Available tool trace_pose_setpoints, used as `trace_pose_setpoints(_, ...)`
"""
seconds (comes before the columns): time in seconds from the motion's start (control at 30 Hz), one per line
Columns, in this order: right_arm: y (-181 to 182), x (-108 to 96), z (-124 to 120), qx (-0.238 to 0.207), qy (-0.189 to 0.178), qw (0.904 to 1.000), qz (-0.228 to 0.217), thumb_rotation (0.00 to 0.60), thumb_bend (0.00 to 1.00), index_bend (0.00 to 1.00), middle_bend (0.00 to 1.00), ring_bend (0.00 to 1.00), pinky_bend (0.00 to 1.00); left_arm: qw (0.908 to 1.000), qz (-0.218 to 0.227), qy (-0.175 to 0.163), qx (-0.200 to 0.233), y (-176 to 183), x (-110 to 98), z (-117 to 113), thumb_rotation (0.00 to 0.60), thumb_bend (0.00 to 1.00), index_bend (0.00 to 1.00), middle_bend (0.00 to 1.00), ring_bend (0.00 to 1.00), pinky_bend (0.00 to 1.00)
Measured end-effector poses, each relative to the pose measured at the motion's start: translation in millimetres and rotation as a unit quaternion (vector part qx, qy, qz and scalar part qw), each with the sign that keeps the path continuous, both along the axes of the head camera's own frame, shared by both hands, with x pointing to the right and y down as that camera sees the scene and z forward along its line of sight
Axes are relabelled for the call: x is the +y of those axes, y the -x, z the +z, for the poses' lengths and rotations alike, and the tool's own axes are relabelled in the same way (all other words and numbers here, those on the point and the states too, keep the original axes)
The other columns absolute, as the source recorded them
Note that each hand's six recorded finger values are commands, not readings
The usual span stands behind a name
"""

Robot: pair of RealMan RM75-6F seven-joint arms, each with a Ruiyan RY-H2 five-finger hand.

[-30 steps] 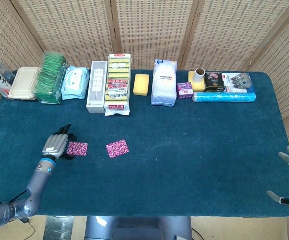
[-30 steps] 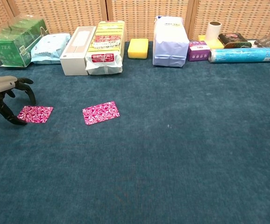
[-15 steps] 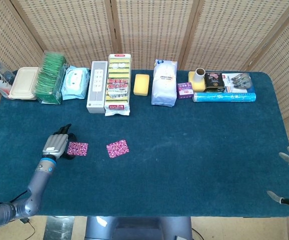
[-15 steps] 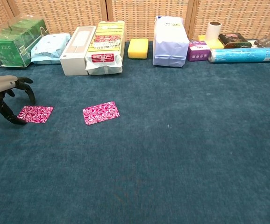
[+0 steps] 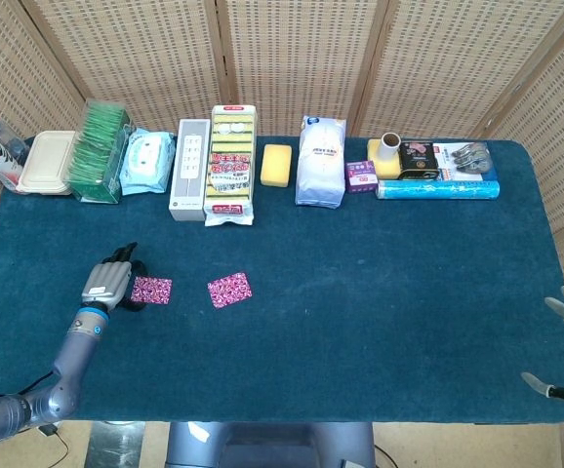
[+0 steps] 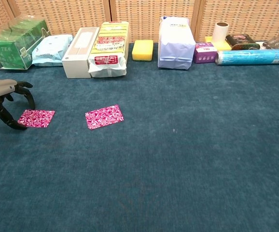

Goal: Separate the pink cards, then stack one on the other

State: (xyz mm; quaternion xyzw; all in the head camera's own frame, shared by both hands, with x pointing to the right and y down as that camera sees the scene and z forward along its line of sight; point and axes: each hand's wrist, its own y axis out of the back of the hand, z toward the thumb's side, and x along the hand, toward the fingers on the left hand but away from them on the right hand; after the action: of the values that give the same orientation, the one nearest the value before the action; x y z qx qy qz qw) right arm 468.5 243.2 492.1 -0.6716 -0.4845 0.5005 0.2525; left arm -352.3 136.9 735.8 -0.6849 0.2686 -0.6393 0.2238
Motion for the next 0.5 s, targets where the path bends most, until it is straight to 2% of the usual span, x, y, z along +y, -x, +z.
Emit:
trace_pose_setpoints(0.23,0.3,0.0,0.0,0.000,-0.001,1.0000,0.000,0.600,0.00,0.10,0.00,0.00,0.00,1.0000,0.000,0.002,-0.003,0.9,0.7,0.7,0.600,0.17,0.36,0.00,0.00,0.16)
trace_pose_setpoints(0.4,0.7,0.2,0.3,0.000,0.000,1.0000,0.000,0.600,0.00,0.10,0.00,0.00,0.00,1.0000,0.004,0.005,-0.007,1.0,1.6,1.4,0.600,0.24,0.36,0.00,0.00,0.16)
trace_pose_setpoints(0.5,0.3,-0.4,0.0,0.000,0.000,1.0000,0.001,0.600,0.00,0.10,0.00,0.00,0.00,0.9999,0.005,0.007,-0.011,1.1,1.9,1.8,0.600,0.25,0.36,0.00,0.00,0.16)
